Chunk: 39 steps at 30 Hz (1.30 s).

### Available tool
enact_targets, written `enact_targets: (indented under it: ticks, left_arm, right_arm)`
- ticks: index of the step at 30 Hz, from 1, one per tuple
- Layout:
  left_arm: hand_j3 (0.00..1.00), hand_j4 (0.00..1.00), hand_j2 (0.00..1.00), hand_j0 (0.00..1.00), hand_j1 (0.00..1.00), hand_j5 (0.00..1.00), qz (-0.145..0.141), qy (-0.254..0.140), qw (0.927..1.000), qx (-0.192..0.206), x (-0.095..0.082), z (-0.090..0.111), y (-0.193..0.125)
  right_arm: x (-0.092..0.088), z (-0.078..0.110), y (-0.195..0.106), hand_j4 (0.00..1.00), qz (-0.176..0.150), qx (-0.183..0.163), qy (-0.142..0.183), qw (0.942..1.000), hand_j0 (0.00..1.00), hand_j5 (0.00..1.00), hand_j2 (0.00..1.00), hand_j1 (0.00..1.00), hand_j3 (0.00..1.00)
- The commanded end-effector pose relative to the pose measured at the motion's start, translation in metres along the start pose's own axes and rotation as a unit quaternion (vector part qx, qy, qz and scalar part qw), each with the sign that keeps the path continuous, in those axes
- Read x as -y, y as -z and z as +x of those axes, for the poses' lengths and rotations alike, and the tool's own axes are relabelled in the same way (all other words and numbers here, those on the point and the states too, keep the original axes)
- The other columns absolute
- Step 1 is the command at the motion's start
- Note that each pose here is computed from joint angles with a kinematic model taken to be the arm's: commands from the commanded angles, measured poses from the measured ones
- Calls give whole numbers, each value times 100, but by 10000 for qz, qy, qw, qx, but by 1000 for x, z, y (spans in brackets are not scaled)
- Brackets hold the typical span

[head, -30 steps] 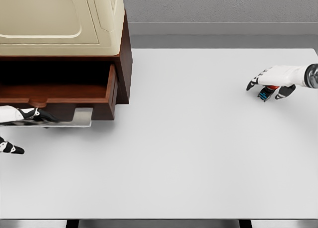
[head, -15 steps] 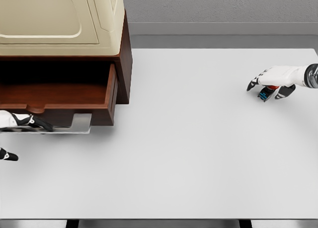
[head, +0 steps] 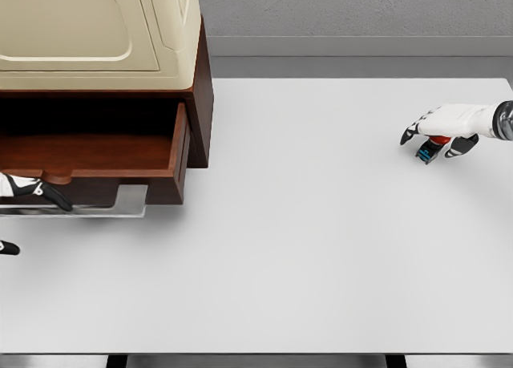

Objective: Open the cabinet drawer with left arm, and place a switch into the drawer with right arm

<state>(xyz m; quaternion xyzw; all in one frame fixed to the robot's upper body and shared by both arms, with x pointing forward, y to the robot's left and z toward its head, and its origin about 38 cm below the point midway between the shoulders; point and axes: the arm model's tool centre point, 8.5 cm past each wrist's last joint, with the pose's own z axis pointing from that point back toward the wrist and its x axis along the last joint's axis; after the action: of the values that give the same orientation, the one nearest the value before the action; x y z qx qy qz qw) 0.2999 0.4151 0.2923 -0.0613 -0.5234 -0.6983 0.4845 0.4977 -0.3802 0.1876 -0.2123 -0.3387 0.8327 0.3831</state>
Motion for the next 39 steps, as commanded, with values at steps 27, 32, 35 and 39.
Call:
enact_targets:
  ticks: [27,32,35,39]
  left_arm:
    - [98,98,98,98,98,98,891,688,9924,488,-62,37,-4]
    - [100,100,100,100,100,100,1088,784,9907,209,-74,30,-21]
    - [100,100,100,100,100,100,1156,747,9905,-4,-77,22,-32]
    - [100,100,100,100,100,100,1150,728,9907,-97,-77,20,-37]
  right_arm:
    - [-1,-5,-2,67,14,-80,45,10000,67,67,67,67,67]
    - [-2,-6,-2,67,29,-92,73,9999,67,67,67,67,67]
    - [-2,-6,-2,65,25,-88,67,9999,65,65,65,65,65]
    - [-1,-5,-1,66,11,-67,64,10000,66,66,66,66,66]
